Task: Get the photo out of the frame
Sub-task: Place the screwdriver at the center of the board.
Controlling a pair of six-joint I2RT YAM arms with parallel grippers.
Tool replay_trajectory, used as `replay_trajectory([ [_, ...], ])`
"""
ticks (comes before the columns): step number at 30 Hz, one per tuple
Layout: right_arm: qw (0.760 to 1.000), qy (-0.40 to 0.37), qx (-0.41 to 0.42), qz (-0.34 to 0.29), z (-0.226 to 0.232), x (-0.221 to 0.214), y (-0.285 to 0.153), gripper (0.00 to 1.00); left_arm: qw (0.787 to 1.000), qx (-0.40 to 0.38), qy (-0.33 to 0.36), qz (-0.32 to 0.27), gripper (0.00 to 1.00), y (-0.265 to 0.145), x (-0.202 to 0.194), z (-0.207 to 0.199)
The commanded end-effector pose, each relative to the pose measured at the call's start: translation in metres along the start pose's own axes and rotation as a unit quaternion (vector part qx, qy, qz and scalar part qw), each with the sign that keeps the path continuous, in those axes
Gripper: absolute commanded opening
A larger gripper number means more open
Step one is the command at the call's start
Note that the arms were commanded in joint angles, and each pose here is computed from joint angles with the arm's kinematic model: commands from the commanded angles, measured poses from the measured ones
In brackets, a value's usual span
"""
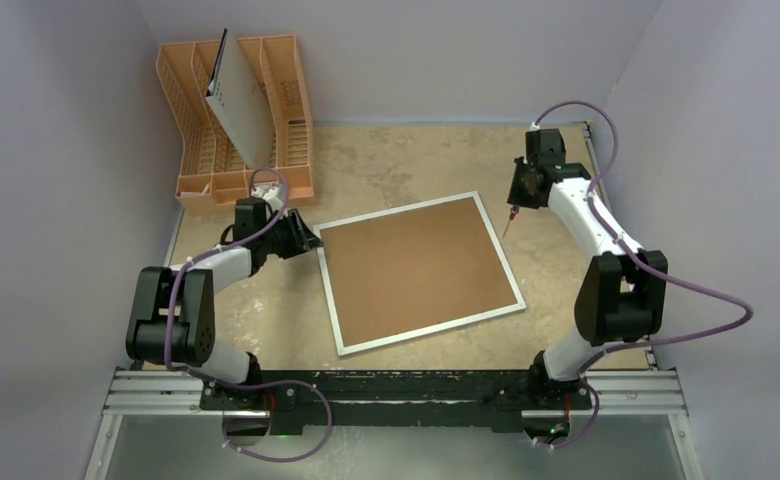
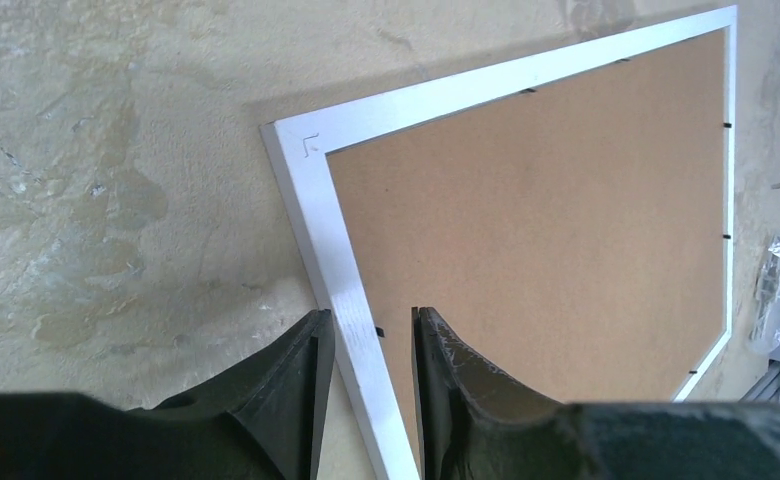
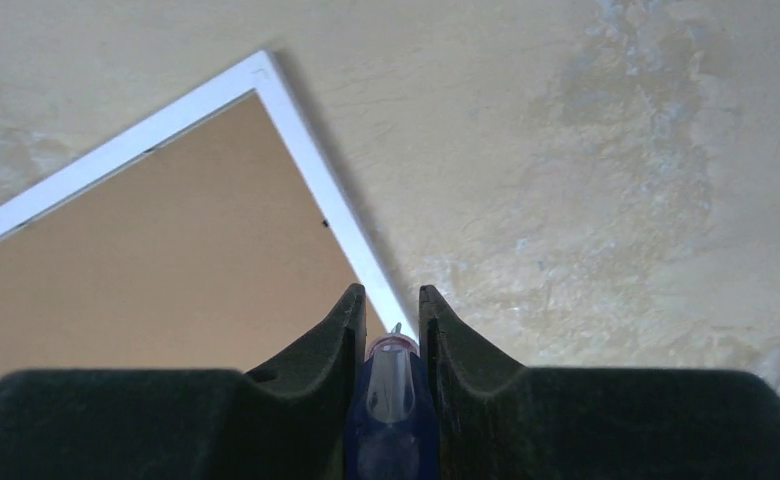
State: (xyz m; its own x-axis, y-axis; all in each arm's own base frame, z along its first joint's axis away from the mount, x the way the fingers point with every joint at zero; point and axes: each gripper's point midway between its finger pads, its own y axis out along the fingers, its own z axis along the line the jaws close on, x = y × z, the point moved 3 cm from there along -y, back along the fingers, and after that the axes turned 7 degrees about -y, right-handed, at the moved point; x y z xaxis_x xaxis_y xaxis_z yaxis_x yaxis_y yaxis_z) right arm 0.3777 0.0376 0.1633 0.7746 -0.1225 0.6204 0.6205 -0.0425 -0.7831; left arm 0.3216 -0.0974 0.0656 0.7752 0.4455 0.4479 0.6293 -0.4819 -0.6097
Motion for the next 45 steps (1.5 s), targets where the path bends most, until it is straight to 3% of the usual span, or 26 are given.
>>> replay_trajectory([
  [1, 0.995, -0.053, -0.027, 0.075, -0.023, -0.007, 0.004, 0.00, 0.999, -0.011, 0.033, -0.013, 0.37, -0.013, 0.004, -0.011],
  [6, 0.985, -0.087, -0.075, 0.130, -0.047, -0.016, 0.017, 0.00, 0.998, -0.011, 0.054, -0.016, 0.37, -0.024, 0.001, -0.013],
  [13, 0.974, -0.111, -0.067, 0.187, -0.056, -0.022, 0.040, 0.00, 0.998, -0.030, 0.059, -0.009, 0.37, -0.036, -0.010, -0.019],
  [24, 0.963, -0.065, -0.093, 0.244, -0.080, -0.038, 0.106, 0.00, 0.997, -0.036, 0.066, 0.003, 0.37, -0.052, -0.023, -0.023],
  [29, 0.962, -0.061, -0.087, 0.251, -0.078, -0.047, 0.119, 0.09, 0.998, -0.035, 0.051, 0.002, 0.37, -0.055, -0.032, -0.020],
  [37, 0.961, -0.072, -0.085, 0.252, -0.080, -0.051, 0.115, 0.32, 0.999, -0.034, 0.033, 0.008, 0.37, -0.057, -0.045, -0.015],
  [45, 0.967, -0.076, -0.082, 0.231, -0.079, -0.039, 0.101, 0.40, 0.999, -0.027, 0.024, 0.006, 0.37, -0.058, -0.048, -0.012],
])
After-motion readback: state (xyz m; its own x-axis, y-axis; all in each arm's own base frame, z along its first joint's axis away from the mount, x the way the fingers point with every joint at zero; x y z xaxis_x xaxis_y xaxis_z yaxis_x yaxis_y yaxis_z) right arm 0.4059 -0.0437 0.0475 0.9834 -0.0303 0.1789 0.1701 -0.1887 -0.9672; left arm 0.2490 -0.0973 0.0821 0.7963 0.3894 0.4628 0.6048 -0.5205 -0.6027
